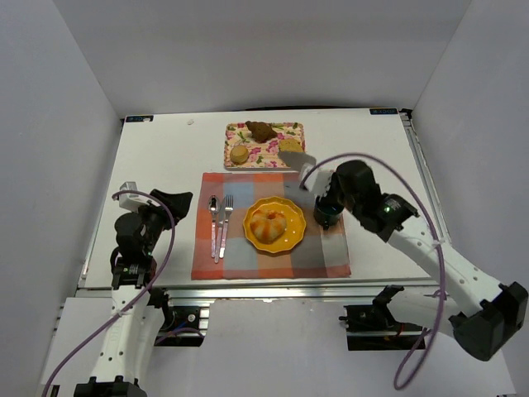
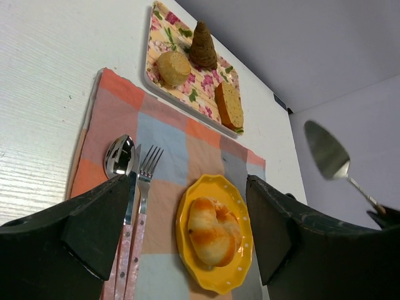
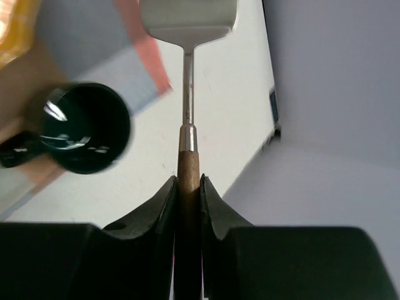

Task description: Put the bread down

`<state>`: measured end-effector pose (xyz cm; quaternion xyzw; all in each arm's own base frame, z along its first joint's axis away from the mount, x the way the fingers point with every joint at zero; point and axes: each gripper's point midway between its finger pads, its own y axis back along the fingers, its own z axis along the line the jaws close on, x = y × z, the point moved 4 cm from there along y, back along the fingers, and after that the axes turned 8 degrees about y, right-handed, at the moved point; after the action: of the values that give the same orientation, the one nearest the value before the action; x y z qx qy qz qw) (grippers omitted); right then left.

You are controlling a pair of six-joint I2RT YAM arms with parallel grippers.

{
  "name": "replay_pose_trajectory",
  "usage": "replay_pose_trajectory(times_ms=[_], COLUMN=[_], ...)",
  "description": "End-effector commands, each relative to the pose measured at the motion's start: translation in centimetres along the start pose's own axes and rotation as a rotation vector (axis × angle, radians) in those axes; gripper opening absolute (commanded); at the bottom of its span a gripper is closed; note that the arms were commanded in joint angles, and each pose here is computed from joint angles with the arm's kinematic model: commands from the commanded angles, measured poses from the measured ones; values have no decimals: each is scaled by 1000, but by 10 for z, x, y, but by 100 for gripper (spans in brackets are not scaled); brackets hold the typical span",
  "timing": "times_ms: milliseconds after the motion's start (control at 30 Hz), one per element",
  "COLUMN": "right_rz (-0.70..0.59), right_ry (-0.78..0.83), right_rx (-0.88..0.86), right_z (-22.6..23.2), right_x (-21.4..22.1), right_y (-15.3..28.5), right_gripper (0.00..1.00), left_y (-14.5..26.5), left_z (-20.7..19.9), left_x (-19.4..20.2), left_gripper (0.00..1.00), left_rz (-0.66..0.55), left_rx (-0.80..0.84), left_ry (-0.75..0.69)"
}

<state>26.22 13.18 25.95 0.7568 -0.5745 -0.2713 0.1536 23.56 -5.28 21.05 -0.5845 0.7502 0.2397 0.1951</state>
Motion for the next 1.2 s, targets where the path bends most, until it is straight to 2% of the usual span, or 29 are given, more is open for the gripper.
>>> replay_pose_trajectory(times_ms=[0, 67, 100, 167, 200, 400, 633, 833, 933, 1067, 1167], right_rz=[103, 171, 237, 269, 316, 388, 399, 414, 423, 426, 421], right_ry=[-374, -598, -719, -909, -985, -1201, -1232, -1268, -1283, -1287, -1276], right_rx=[214, 142, 177, 89, 108, 120, 104, 0, -28, -51, -63], right_z=[-58, -50, -62, -46, -45, -10, 18, 50, 60, 65, 64], right_x=[41, 69, 102, 124, 149, 202, 224, 229, 232, 233, 232], right_y=[-7, -30, -27, -45, -44, -77, -105, -120, -122, -122, -119], right_gripper=[0, 0, 0, 0, 0, 0, 0, 0, 7, 27, 37], left_y=[1, 1, 1, 1, 1, 0, 0, 1, 0, -1, -1], left_z=[-14, -15, -15, -15, -18, -20, -20, -17, -16, -16, -17], left_x=[-9, -9, -9, -9, -10, -13, -14, -12, -12, -12, -13], left_gripper=[85, 85, 85, 85, 85, 85, 84, 85, 84, 84, 85], left_rz=[-16, -13, -11, -5, -7, 0, -9, -9, -5, -4, -4], left_rx=[43, 46, 46, 41, 45, 37, 34, 23, 18, 19, 23], left_ry=[-24, -24, -25, -27, -31, -37, -26, -19, -20, -20, -24])
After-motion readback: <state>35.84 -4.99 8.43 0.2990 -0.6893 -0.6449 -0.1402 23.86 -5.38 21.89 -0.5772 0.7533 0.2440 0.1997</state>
